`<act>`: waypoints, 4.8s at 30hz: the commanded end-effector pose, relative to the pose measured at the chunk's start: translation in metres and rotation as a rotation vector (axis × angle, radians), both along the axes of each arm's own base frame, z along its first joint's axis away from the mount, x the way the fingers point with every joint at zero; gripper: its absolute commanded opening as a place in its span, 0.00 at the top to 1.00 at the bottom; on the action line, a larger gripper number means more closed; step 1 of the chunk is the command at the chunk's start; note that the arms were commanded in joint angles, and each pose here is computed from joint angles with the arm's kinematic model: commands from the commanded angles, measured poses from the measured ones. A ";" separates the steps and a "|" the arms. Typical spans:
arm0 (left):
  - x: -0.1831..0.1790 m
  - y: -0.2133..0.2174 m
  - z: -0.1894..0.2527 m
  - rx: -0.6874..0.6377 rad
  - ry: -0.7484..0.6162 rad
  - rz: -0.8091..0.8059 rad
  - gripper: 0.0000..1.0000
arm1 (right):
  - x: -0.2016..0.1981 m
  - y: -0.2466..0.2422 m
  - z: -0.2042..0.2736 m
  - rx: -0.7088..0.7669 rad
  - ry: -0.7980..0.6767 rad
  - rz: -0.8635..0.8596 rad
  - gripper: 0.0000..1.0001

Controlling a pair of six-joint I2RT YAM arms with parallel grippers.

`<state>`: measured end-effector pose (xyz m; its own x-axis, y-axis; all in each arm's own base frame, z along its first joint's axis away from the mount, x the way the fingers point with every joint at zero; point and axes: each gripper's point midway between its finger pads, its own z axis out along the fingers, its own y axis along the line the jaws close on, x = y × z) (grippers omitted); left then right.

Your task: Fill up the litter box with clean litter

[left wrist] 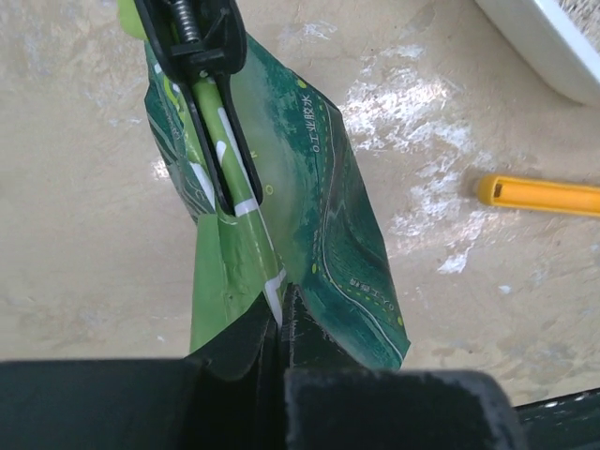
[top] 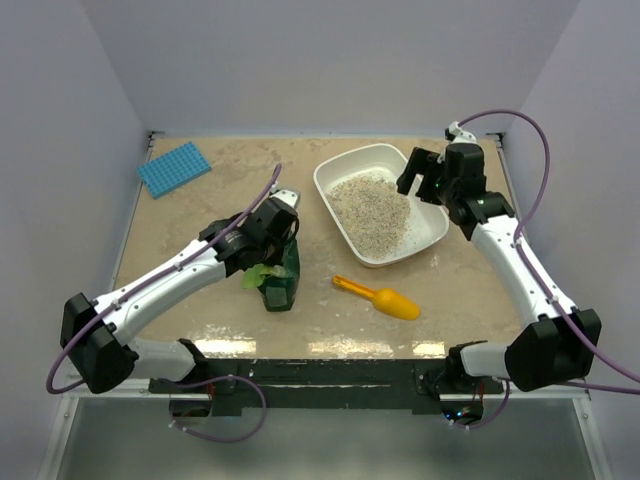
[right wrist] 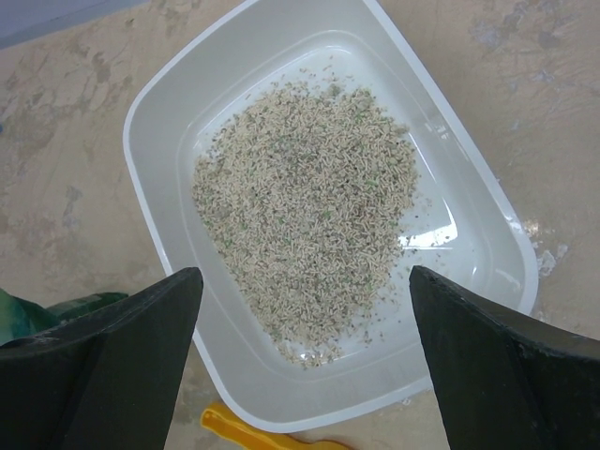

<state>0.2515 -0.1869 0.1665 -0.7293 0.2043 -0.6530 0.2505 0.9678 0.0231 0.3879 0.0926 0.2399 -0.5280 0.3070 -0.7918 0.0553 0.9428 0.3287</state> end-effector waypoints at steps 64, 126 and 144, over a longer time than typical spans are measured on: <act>0.002 0.006 0.126 -0.511 -0.313 -0.087 0.00 | -0.080 0.216 0.086 -0.461 -0.457 1.209 0.02; -0.017 0.042 0.075 -0.310 -0.270 -0.083 0.00 | -0.091 0.208 0.028 -0.744 -0.254 1.129 1.00; -0.019 0.033 0.074 -0.338 -0.243 -0.112 0.00 | -0.079 0.052 0.019 -0.066 -0.025 0.006 1.00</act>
<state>0.2299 -0.1454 0.2366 -0.5428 0.0238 -0.8395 0.3504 0.9149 -0.2006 0.3216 0.1511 0.2956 -0.4467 -0.1000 -0.8891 -0.2045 0.9788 -0.0074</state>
